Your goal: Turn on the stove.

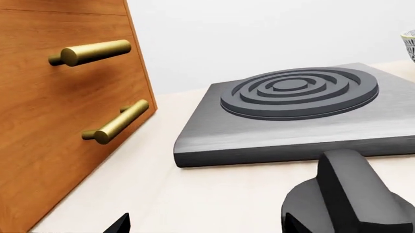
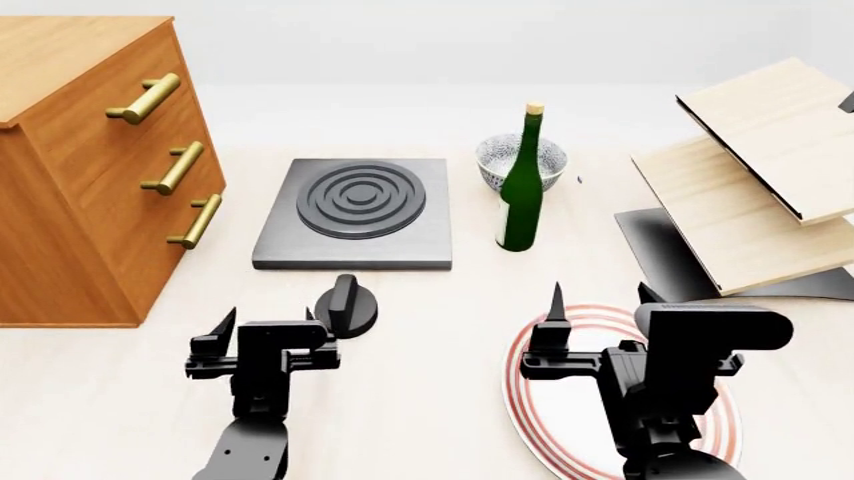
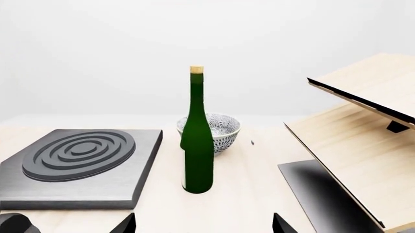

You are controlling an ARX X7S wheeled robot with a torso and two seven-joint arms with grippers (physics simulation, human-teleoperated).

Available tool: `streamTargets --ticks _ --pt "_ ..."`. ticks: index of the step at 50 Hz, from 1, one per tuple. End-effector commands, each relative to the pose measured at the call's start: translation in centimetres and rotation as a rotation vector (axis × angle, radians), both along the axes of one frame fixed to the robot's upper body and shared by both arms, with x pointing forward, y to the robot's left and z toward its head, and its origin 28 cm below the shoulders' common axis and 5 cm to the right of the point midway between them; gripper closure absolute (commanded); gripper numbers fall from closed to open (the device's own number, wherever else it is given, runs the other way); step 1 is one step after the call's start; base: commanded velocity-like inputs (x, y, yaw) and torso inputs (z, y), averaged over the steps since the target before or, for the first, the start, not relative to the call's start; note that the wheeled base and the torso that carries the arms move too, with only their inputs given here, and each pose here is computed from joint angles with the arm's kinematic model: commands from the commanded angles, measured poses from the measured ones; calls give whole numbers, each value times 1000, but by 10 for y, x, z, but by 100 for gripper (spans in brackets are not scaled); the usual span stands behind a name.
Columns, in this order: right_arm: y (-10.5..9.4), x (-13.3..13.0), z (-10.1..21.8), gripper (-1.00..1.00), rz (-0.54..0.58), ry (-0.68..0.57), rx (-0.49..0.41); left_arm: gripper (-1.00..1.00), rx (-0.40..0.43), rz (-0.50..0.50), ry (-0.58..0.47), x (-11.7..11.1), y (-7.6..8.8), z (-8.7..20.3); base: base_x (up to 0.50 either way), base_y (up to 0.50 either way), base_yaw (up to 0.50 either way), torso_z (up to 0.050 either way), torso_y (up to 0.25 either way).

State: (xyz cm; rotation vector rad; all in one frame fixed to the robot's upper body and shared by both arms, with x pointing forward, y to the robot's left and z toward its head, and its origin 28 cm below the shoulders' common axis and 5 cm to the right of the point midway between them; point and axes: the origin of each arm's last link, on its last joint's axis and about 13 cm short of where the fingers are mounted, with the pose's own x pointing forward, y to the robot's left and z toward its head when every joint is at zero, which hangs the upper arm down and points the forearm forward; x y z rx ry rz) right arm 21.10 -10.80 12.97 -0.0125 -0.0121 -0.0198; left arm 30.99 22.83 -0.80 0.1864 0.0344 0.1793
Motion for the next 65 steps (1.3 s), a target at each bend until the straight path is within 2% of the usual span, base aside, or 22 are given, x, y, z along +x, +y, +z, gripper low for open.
streamTargets --ticks 1,14,20,23,26,30,33,39,46,48,55,65 --pt "-1 0 -4 -100 -3 11 1 -100 1 -47 5 4 -15 -2 0 0 0 0 0" --pt "-6 -1 -8 -100 -21 17 8 -100 16 -132 -3 26 -41 7 0 0 0 0 0" --pt "-8 -1 -7 -100 -30 15 10 -100 6 -204 18 20 -60 4 0 0 0 0 0" --pt "-9 -2 -6 -100 -36 12 14 -100 -4 -273 -8 10 -71 18 0 0 0 0 0" --pt "-10 -2 -7 -100 -39 12 17 -100 -16 -301 -24 2 -74 33 0 0 0 0 0" --pt "-11 -2 -7 -100 -42 13 22 -100 -20 -322 -35 -12 -71 58 0 0 0 0 0" --pt "-11 -3 -8 -100 -44 14 24 -100 -52 -339 -54 -30 -60 95 0 0 0 0 0" --pt "-9 -3 -8 -100 -37 13 25 -100 -115 -341 -96 -67 -41 147 0 0 0 0 0" --pt "-7 -4 -9 -100 -32 17 18 -100 -162 -282 -125 -85 -27 157 0 0 0 0 0" --pt "-7 -4 -9 -100 -32 18 17 -100 -151 -261 -145 -85 -24 155 0 0 0 0 0" --pt "-6 -3 -11 -100 -38 22 4 -100 -157 -203 -101 -83 -17 132 0 0 0 0 0" --pt "-6 -1 -10 -100 -45 19 -3 -100 -153 -180 -91 -82 -15 128 0 0 0 0 0"
